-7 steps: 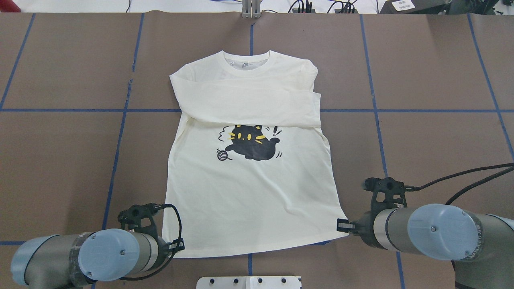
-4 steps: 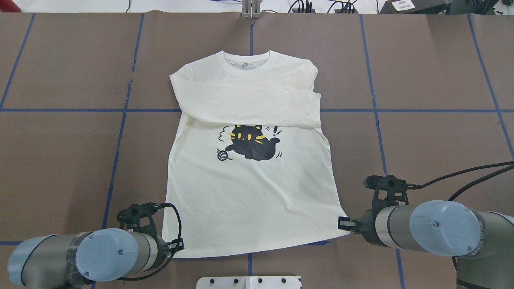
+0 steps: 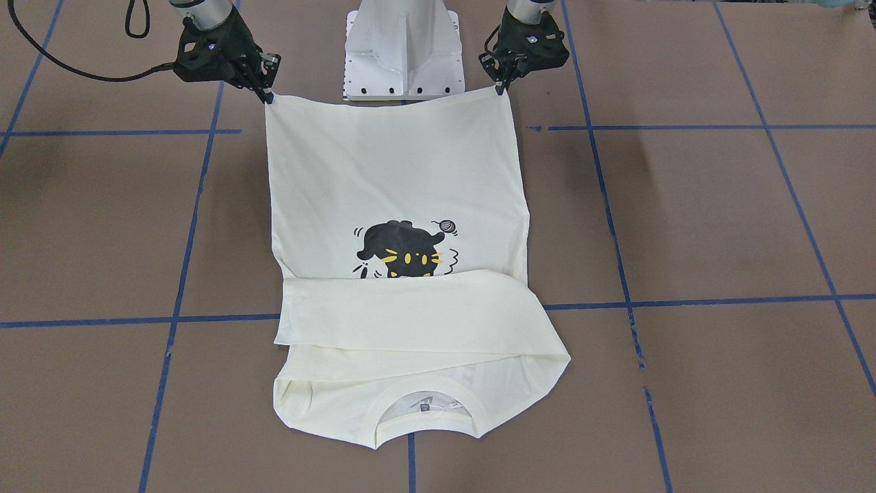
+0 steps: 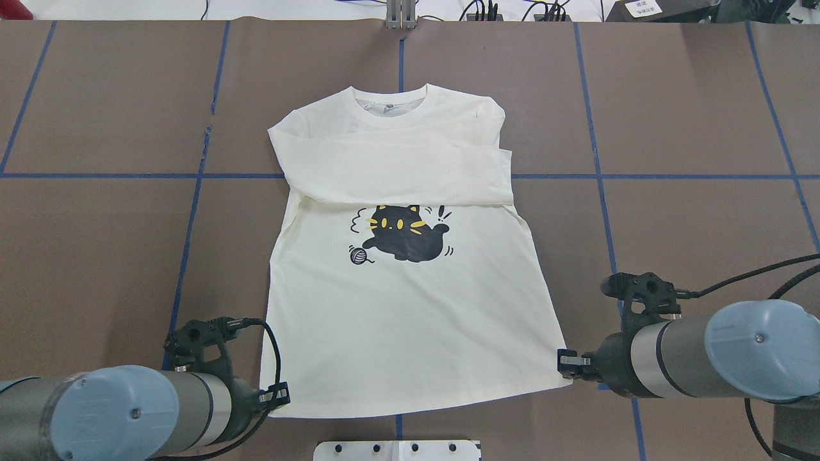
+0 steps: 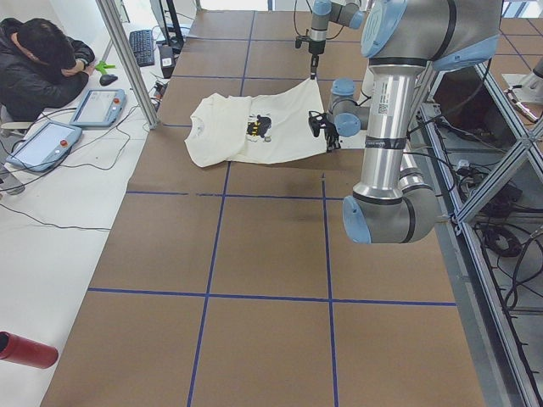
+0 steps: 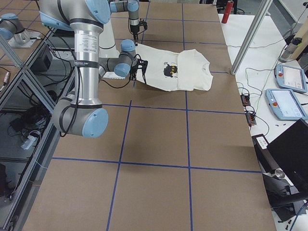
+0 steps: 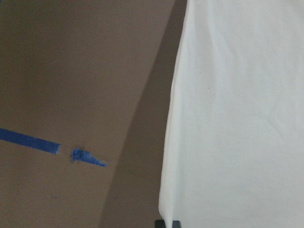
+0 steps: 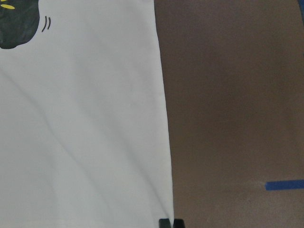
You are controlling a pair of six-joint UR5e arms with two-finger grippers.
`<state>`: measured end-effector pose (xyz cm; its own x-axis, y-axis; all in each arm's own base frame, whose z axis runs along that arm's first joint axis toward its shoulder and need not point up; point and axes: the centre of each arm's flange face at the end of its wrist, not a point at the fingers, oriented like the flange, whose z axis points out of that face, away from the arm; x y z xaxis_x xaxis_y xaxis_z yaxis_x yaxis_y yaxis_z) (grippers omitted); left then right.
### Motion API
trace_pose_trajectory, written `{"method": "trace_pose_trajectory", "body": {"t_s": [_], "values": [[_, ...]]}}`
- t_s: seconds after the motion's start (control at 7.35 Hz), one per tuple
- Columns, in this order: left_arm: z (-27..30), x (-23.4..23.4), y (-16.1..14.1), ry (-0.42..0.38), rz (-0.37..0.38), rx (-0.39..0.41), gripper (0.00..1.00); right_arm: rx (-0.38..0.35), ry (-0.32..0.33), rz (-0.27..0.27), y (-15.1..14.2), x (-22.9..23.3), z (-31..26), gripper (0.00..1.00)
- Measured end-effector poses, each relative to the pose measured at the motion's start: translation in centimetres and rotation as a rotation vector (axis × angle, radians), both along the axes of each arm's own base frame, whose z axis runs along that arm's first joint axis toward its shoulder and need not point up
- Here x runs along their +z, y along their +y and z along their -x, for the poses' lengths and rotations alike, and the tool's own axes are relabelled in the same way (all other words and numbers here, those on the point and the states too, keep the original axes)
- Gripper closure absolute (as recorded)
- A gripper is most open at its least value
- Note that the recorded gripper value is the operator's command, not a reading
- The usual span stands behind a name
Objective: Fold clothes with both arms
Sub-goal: 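Grasp both hem corners with the left and right grippers, then lift the hem with both grippers and fold it toward the collar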
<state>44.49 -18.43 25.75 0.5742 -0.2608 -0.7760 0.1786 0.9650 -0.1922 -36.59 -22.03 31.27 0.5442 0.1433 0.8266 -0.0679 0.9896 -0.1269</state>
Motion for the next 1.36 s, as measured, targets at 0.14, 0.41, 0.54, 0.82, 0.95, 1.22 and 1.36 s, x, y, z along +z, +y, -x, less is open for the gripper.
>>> {"method": "trace_pose_trajectory", "body": {"t_s": [0.14,0.41,0.54,0.82,0.95,1.22,1.36], "values": [[1.9,-1.9,1.2,0.014,-0.003,0.024,1.0,-0.047,-0.025,0.02,1.3,-1.0,-1.5,1.0],[3.4,-3.4,3.3,0.023,-0.016,0.079,1.0,-0.127,-0.051,0.053,3.5,-2.1,-3.4,1.0],[3.5,-3.6,3.5,0.023,-0.02,0.089,1.0,-0.144,-0.053,0.057,3.9,-2.1,-3.5,1.0],[3.5,-3.5,2.7,0.017,-0.025,0.075,1.0,-0.104,-0.072,0.046,2.0,-2.6,-3.1,1.0],[4.1,-3.5,1.2,0.016,-0.038,0.048,1.0,-0.061,-0.087,0.027,-0.1,-3.0,-3.0,1.0],[6.3,-3.4,-3.7,0.008,-0.095,-0.012,1.0,0.016,-0.102,-0.055,-5.9,-3.3,-4.2,1.0],[7.7,-3.6,-6.6,0.01,-0.11,-0.045,1.0,0.046,-0.105,-0.086,-9.1,-3.3,-5.0,1.0]]}}
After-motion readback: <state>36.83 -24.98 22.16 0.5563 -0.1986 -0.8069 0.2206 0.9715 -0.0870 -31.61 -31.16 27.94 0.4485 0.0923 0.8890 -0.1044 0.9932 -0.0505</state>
